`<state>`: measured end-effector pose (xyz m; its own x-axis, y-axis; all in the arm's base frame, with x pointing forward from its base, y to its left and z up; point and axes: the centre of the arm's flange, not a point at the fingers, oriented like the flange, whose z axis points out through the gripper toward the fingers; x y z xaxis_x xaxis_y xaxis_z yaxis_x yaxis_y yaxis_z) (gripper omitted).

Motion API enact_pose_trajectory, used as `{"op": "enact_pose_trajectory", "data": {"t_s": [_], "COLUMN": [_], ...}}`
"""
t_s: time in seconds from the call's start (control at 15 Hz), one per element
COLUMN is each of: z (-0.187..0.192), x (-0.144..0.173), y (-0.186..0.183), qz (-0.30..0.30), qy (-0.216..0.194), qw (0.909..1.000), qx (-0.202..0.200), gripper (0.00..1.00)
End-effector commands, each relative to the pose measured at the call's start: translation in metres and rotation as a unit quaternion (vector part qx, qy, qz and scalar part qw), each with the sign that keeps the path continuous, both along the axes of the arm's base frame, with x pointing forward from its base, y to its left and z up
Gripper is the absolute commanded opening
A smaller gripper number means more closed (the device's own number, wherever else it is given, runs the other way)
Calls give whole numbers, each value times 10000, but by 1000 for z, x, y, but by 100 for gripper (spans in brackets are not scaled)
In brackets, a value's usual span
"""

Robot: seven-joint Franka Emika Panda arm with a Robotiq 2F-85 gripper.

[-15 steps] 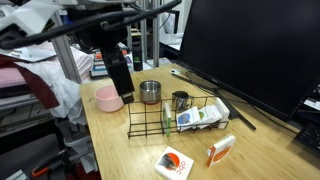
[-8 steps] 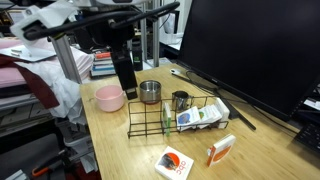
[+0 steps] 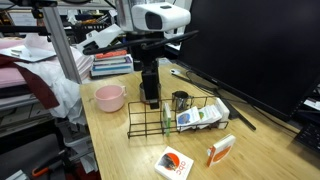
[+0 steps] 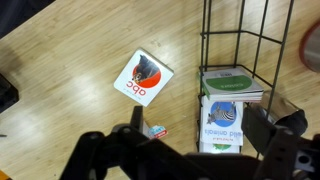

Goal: Put the orange book on the wire rack

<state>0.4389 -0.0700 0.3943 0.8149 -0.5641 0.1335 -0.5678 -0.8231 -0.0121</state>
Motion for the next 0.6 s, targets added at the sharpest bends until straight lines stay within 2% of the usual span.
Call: {"op": "enact_pose_trajectory", "data": {"t_s": [0.0, 0.4, 0.47, 0.53], "z": [-1, 3, 4, 3], "x": [0, -1, 2, 9], "y": [0, 1, 1, 1], "qz": [7, 14, -73, -468], "qy": [16, -34, -75, -25], "qw": [10000, 10000, 9999, 9988], "qx": [4, -4, 65, 146], "gripper": [100, 100, 100, 100]}}
